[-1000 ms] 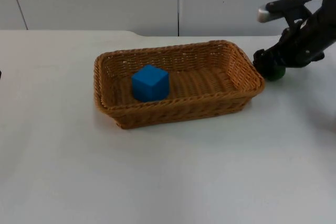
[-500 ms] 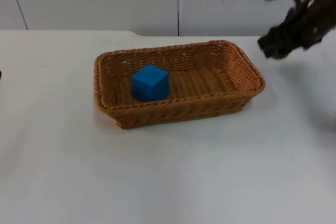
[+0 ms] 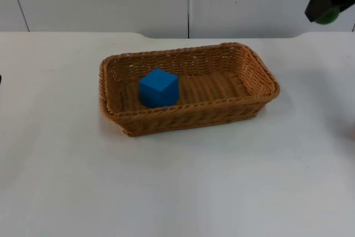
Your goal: Place all geometric objects except the red cube into the basket.
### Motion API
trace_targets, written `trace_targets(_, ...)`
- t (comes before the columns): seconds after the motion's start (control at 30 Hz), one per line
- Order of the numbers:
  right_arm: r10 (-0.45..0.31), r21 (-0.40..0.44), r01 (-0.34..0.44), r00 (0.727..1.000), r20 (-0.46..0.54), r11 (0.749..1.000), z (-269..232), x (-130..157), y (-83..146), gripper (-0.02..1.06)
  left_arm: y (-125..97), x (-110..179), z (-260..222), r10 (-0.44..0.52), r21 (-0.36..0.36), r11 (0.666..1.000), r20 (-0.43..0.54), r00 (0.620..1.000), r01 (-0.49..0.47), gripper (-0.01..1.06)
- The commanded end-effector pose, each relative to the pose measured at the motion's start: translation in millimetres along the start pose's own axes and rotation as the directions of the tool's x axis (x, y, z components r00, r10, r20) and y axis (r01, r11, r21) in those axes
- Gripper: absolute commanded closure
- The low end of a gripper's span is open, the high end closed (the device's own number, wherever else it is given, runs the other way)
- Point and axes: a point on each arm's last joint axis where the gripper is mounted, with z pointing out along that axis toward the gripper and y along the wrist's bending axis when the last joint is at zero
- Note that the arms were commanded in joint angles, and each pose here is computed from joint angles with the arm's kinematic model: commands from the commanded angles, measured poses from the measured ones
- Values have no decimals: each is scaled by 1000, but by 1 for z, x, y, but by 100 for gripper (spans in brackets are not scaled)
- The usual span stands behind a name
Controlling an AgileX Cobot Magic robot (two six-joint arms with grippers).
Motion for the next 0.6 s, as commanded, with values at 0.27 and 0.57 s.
trace_targets(0.27,-87,-56,88,996,15,995,-1,-11,50,105,1,0,0,-5,-3,1000,12,1000,5,8)
trace_targets(0.57,-196,-112,200,979,54,973,31,-15,112,105,1,0,0,-5,-3,1000,14,1000,5,8)
